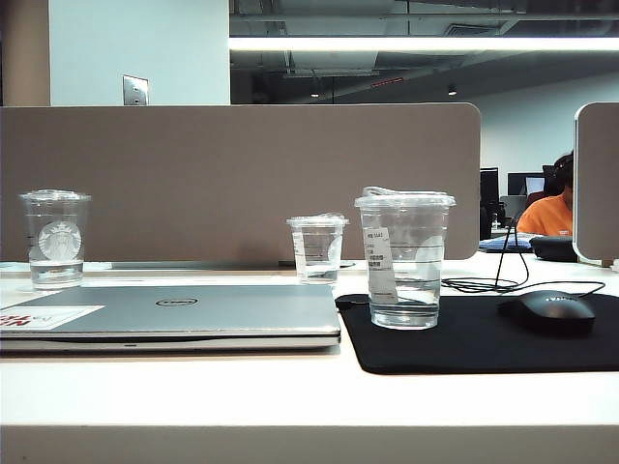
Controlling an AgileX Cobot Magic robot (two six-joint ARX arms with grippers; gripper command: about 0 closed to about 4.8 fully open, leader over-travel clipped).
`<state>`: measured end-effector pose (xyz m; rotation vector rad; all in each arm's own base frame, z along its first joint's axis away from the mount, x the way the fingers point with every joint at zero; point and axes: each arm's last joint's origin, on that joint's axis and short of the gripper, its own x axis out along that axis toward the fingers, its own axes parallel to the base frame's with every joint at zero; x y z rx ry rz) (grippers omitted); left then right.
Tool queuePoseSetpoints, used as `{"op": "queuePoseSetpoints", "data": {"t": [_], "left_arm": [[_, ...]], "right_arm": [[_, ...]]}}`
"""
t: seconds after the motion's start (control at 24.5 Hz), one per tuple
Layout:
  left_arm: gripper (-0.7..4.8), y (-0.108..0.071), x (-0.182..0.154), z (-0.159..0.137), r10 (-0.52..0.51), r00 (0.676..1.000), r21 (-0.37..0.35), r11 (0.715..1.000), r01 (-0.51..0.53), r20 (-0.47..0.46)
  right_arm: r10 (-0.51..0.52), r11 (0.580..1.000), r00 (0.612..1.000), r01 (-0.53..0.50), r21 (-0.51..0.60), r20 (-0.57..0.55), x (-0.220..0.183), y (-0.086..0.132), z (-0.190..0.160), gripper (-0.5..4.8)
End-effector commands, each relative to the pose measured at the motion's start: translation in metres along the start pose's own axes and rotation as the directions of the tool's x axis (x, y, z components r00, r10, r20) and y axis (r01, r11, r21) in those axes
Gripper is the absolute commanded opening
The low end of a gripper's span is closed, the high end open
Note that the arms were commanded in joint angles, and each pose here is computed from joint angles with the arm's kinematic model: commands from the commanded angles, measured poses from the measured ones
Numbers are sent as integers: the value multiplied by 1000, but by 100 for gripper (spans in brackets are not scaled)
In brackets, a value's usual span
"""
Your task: Pick up the coffee cup on the middle and place it on the right side of the laptop.
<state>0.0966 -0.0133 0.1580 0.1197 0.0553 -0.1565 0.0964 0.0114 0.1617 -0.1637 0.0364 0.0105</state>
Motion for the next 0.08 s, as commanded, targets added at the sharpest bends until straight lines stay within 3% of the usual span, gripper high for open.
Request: {"op": "queuePoseSetpoints", "data": {"t": [0.04, 0.08], "left_arm": [[-6, 0, 0, 2, 1, 1000, 0, 1000, -1, 16], [-6, 0, 0, 2, 1, 1000, 0, 1000, -1, 16]], "right_arm": [[-3, 1000, 1000, 3, 5, 10, 0, 0, 0, -4], [-3, 1000, 1000, 3, 5, 10, 0, 0, 0, -4]]}}
